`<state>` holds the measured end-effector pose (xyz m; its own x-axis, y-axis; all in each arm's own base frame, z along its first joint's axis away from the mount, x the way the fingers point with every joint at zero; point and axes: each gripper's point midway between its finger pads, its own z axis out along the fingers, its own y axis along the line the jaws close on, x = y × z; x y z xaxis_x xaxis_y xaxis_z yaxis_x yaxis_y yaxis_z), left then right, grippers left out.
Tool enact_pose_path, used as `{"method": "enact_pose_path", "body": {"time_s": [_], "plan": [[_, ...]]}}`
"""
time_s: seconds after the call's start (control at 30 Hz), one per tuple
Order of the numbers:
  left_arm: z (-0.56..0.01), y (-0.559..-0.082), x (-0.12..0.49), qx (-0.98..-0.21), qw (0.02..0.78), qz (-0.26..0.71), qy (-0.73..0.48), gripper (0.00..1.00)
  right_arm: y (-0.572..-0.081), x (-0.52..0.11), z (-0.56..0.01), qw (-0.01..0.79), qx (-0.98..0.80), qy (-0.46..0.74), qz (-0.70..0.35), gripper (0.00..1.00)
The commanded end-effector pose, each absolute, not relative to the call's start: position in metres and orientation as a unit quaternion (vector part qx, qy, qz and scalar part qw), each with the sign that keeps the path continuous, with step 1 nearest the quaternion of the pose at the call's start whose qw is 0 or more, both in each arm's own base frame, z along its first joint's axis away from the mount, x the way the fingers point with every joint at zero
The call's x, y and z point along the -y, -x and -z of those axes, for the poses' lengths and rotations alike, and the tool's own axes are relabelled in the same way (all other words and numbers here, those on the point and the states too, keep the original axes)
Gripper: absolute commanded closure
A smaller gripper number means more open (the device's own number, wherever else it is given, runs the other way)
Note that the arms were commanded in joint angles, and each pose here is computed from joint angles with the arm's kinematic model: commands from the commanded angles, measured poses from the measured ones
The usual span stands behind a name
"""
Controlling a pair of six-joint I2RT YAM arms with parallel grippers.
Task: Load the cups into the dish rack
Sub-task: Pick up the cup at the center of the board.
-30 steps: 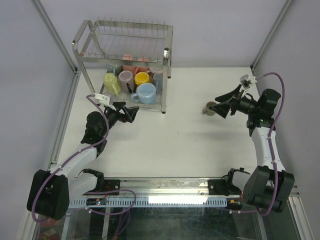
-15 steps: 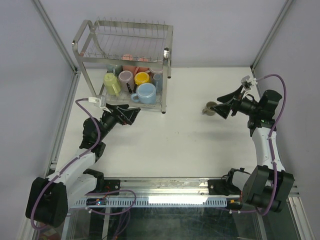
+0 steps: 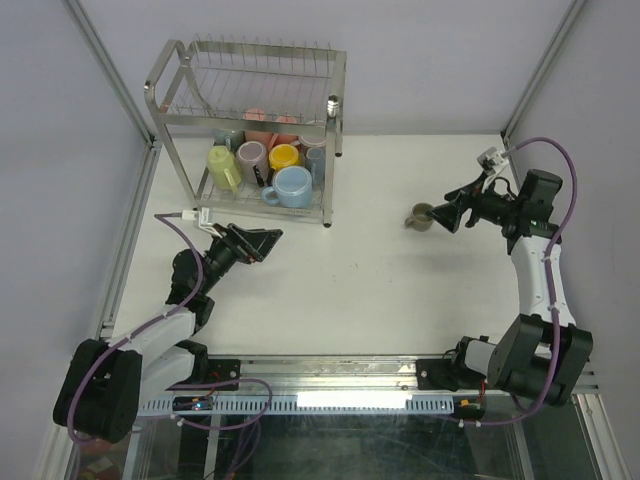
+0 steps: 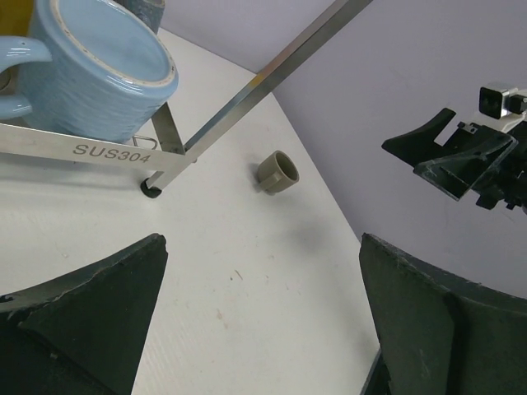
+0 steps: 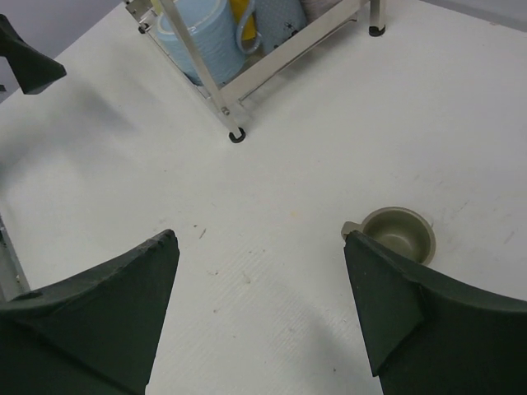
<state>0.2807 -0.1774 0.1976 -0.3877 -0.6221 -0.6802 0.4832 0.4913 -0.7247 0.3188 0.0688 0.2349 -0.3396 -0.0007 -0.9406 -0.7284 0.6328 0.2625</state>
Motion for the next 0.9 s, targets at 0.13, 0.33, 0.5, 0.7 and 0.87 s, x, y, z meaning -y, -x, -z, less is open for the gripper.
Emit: {"method": "enact_pose_path", "body": {"time_s": [0.13,0.33,0.5,0.7,0.87], "plan": [[-0.201,-0.289,0.155,-0.665,0.584,0.456,0.093,0.01,-0.341,-0.040,-0.219,0.506,-0.777,0.271,-0.259,0.15],[-0.206,-0.287,0.150,-0.657,0.597,0.450,0.095,0.01,-0.355,-0.026,-0.206,0.471,-0.813,0.261,-0.223,0.15],[-0.205,-0.287,0.150,-0.658,0.598,0.448,0.094,0.01,-0.364,-0.022,-0.190,0.440,-0.837,0.260,-0.195,0.14],[-0.205,-0.288,0.148,-0.657,0.602,0.443,0.095,0.01,-0.378,-0.022,-0.161,0.383,-0.873,0.263,-0.151,0.14],[-0.205,-0.290,0.147,-0.657,0.604,0.440,0.097,0.01,-0.388,-0.026,-0.136,0.346,-0.894,0.251,-0.132,0.15]]}}
